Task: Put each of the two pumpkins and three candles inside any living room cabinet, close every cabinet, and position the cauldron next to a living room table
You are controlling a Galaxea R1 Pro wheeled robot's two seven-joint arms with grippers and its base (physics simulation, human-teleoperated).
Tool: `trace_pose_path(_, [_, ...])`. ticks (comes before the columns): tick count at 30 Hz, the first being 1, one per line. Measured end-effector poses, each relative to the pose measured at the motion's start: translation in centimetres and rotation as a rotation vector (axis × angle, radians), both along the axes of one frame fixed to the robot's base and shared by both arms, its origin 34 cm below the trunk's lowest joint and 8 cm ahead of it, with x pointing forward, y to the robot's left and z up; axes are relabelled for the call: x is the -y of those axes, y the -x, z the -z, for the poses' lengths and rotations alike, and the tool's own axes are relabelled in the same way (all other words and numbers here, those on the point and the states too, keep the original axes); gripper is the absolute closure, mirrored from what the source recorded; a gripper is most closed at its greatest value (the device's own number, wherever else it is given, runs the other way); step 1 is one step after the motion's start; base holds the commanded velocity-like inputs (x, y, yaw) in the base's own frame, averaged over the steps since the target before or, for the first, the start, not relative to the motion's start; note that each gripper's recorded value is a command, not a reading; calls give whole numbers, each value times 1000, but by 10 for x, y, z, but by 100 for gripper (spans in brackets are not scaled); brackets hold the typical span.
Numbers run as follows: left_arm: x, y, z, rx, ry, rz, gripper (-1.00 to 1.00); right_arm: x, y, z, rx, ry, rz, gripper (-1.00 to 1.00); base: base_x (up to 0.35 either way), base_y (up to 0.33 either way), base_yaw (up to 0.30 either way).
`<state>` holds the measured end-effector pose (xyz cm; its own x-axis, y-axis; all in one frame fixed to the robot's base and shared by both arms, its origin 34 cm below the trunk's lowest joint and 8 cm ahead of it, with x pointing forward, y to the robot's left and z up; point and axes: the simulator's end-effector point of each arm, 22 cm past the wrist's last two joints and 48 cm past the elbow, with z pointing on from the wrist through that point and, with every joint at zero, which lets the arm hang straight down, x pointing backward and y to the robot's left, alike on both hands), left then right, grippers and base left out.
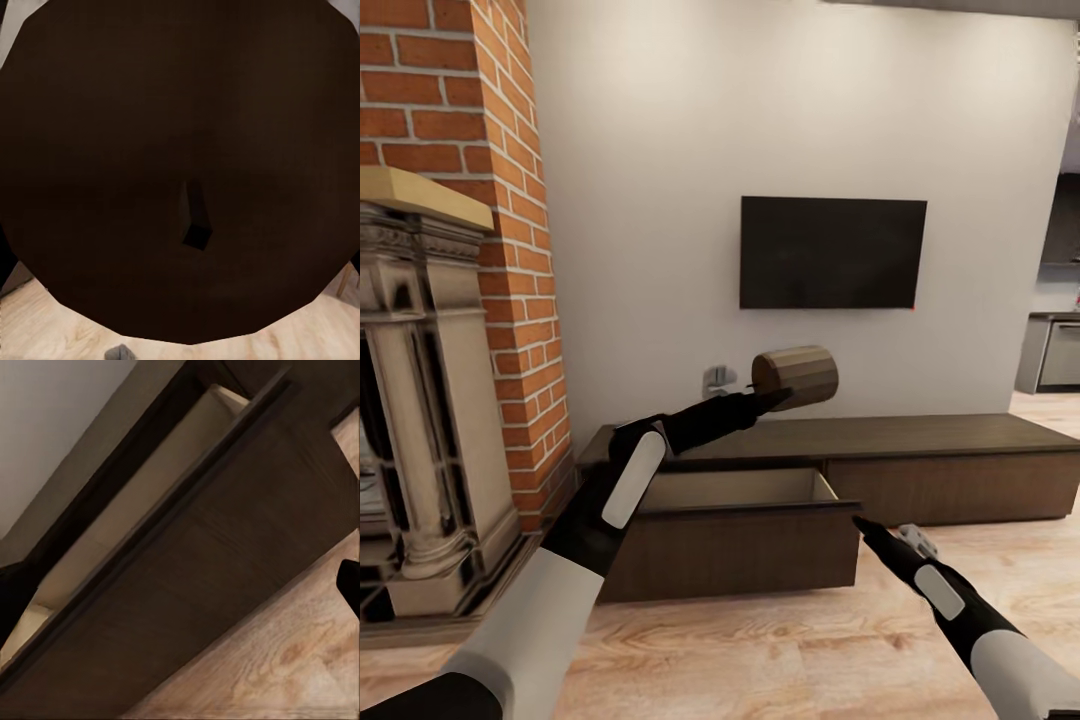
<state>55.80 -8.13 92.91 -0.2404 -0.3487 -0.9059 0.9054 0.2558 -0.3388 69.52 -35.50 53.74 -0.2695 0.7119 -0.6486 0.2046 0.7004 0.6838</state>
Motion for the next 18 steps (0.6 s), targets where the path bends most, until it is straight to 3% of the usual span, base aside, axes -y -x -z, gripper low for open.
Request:
trace_pose_path(6, [0,10,-12,25,-1,-1,100,-4,10,4,-85,-21,-28,-100,0,0,0])
trace_pose_path(10, [-1,17,-20,41,0,-3,100,1,23,17,-201,-11,-14,-100,0,0,0])
trace_pose_path(13, [-1,21,-25,49,-4,-9,100,-2,36,27,-302,1,-41,-100,0,0,0])
trace_pose_path(15, [-3,20,-27,50,-11,-27,100,-9,45,29,-379,25,-88,-100,0,0,0])
trace_pose_path(18, [-5,19,-30,49,-19,-57,100,-9,51,22,-448,113,-144,-100,0,0,0])
